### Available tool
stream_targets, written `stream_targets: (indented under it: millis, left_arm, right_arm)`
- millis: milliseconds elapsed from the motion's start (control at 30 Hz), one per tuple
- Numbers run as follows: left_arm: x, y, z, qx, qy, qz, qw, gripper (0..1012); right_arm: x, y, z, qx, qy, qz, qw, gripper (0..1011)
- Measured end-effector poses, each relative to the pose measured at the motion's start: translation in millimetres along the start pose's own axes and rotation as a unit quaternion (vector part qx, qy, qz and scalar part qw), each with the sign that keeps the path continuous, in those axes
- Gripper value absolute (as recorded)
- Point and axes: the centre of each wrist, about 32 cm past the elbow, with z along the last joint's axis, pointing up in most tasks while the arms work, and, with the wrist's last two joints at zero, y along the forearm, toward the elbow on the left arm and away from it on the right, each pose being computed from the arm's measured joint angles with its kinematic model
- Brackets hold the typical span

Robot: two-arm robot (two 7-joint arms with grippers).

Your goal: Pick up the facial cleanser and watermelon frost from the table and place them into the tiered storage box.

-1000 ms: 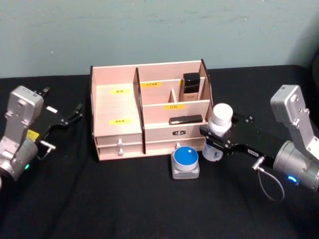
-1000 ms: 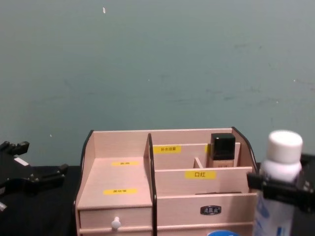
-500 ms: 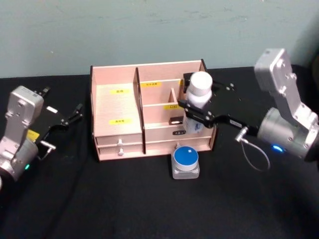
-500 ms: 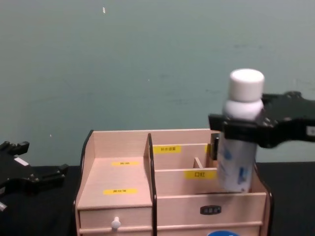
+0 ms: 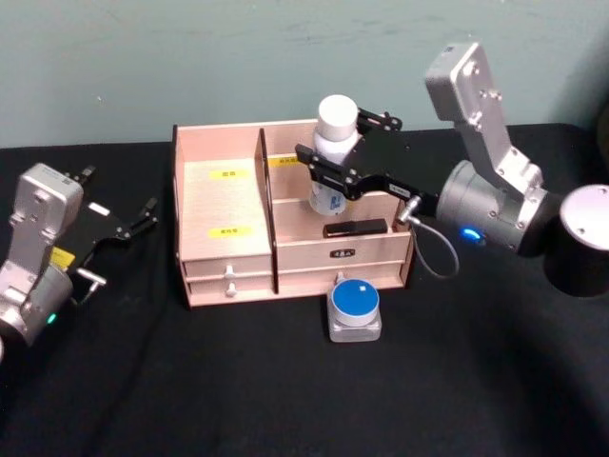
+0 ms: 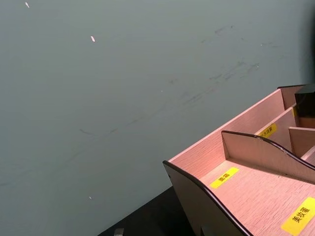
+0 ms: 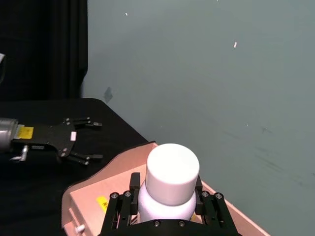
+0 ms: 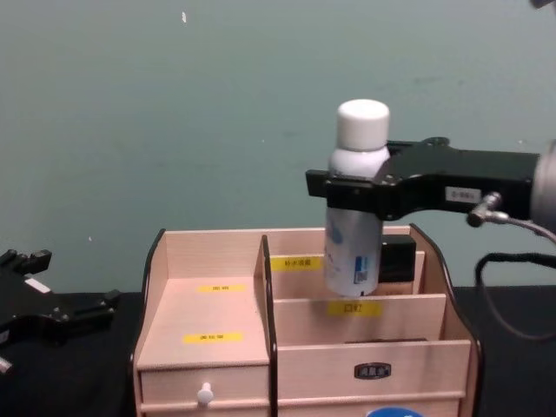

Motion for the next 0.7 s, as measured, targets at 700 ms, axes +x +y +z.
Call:
stream_targets:
  millis: [700]
  left_arm:
    - [0.0,0.0,0.0,0.0,0.0,0.0,1.0,1010]
  right_arm:
    - [21.3,52.4,-19.7,-0.007,0.003,-0.011,0.9999,615]
